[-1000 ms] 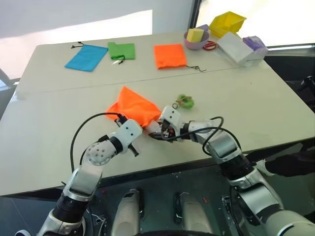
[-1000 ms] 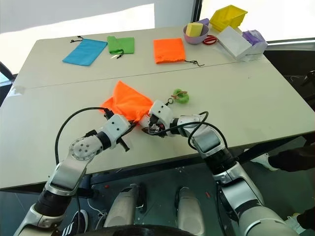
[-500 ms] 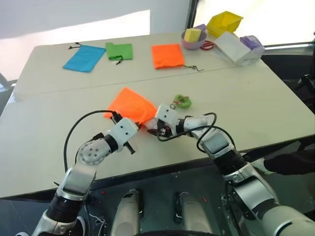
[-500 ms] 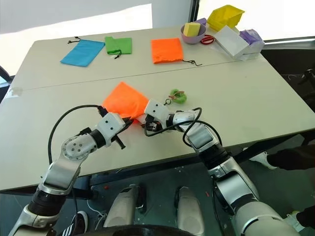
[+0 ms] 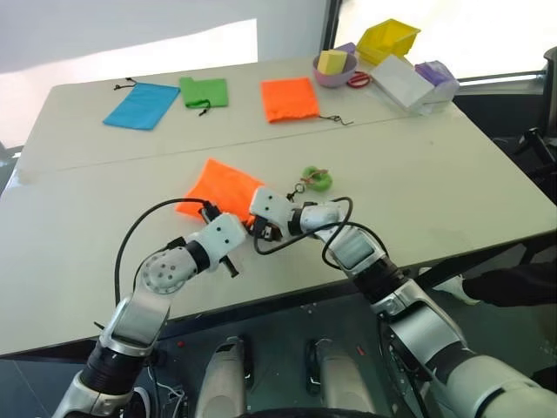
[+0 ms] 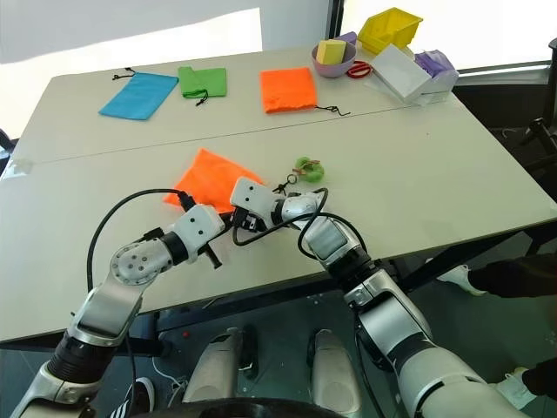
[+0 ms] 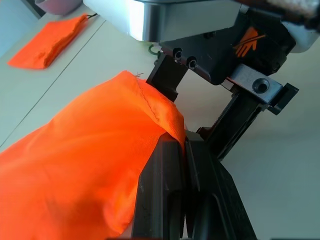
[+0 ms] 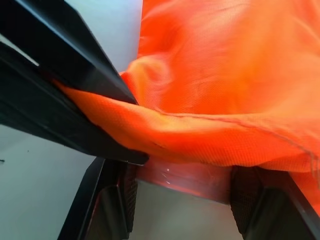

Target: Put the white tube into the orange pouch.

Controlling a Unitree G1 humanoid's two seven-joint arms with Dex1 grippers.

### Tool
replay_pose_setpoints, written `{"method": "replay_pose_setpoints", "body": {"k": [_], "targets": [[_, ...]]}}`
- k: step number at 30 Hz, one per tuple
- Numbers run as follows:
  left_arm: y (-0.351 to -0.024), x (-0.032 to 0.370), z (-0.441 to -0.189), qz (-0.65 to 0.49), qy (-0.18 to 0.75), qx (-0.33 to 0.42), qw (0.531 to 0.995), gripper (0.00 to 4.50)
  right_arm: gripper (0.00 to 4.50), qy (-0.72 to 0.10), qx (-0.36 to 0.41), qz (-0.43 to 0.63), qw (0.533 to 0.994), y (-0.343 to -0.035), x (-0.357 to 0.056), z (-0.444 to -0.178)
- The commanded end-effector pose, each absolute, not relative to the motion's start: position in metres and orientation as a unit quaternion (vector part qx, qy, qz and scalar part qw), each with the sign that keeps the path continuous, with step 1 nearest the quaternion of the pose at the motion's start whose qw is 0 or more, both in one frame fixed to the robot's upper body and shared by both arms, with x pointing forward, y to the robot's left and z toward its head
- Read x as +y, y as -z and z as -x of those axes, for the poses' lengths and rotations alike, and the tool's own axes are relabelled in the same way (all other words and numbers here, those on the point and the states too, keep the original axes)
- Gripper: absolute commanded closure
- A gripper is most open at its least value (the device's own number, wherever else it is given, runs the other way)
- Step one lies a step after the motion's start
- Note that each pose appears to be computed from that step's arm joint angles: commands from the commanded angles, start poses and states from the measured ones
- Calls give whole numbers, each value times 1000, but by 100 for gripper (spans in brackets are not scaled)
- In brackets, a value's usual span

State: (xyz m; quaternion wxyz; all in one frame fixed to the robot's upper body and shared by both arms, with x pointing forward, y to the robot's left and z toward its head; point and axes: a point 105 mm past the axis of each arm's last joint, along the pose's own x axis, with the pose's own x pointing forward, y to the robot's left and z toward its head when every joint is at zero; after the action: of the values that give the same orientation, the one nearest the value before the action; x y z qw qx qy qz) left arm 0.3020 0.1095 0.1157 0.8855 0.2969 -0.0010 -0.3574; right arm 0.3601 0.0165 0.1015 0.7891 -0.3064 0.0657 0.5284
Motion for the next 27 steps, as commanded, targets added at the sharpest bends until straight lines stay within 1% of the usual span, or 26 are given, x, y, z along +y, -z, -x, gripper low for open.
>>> {"method": "replay_pose_setpoints", "body": {"k": [1,4,5,9,12,14,17,21,25,27], "targets": [[-132,105,-294,-300,376,-36,876,450,270,-547,85,309,774,-96,22,-356],[-137,106,-293,-308,383,-51,870,450,270,-574,105,297,756,-90,28,-346],[-138,105,-292,-311,389,-57,865,450,270,-578,106,288,756,-92,31,-345],[-136,108,-289,-329,397,-56,855,450,270,-549,112,287,777,-94,29,-357],[-134,109,-288,-327,397,-54,856,450,270,-562,108,277,772,-97,32,-355],[-134,108,-287,-331,400,-58,852,450,270,-554,108,290,773,-95,31,-357],[-131,110,-289,-333,395,-51,855,450,270,-570,88,302,759,-95,36,-351],[-129,110,-289,-330,394,-50,856,450,270,-596,88,276,749,-96,46,-339],[-128,110,-289,-333,394,-49,855,450,270,-589,92,260,760,-98,44,-343],[-128,111,-290,-333,393,-49,856,450,165,-579,86,247,772,-104,40,-348]]}}
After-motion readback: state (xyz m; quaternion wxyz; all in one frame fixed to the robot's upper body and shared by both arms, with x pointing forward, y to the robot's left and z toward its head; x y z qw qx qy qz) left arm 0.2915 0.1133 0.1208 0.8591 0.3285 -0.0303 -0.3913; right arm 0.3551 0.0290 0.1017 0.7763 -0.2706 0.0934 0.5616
